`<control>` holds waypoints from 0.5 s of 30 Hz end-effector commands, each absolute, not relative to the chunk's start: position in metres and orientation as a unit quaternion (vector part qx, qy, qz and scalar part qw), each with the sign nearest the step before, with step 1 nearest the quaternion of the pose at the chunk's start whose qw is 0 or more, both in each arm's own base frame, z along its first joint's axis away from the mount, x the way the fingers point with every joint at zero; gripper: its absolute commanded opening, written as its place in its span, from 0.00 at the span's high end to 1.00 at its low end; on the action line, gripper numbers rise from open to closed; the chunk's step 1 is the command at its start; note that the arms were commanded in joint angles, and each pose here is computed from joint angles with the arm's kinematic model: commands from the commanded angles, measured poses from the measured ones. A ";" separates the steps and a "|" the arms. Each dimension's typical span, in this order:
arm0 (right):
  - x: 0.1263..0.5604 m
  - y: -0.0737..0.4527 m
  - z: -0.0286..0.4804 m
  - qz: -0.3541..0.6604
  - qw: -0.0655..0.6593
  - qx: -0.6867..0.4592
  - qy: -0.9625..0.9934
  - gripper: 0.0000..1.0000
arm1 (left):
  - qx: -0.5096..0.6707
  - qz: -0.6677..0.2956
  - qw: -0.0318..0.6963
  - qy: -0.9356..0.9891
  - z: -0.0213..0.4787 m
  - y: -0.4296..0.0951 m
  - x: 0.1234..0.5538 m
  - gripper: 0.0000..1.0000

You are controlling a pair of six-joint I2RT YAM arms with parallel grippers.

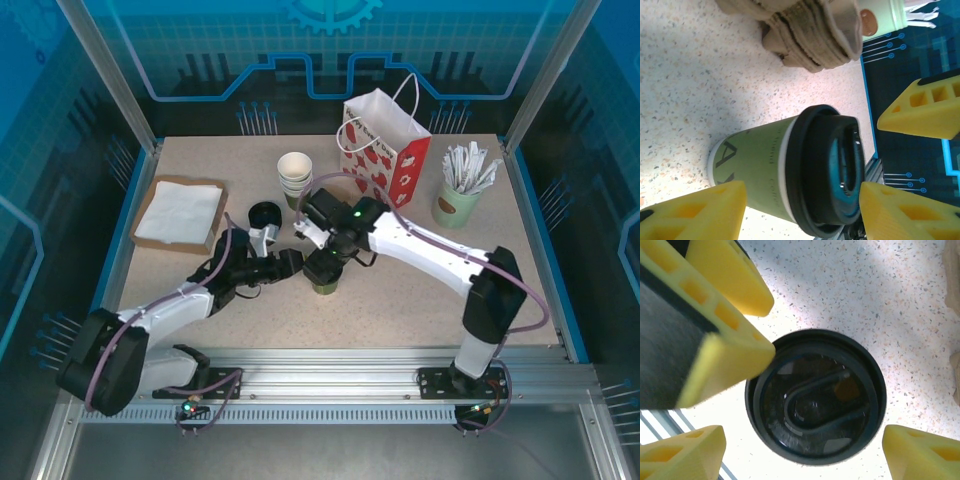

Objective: Pack the takeout coffee

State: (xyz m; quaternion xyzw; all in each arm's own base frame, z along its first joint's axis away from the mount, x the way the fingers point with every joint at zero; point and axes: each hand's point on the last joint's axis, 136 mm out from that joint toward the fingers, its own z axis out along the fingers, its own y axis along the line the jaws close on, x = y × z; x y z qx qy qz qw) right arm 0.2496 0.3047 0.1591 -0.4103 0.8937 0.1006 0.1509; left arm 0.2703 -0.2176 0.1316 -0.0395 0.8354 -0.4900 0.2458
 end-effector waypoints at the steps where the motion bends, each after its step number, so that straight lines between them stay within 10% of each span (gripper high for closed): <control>1: 0.252 0.299 0.184 0.177 0.185 -0.369 0.893 0.18 | -0.025 -0.481 0.275 0.832 0.142 -0.214 0.268 0.32; 15: 0.285 0.268 0.139 0.285 0.159 -0.255 0.910 0.30 | 0.044 -0.409 0.262 0.873 0.126 -0.231 0.274 0.26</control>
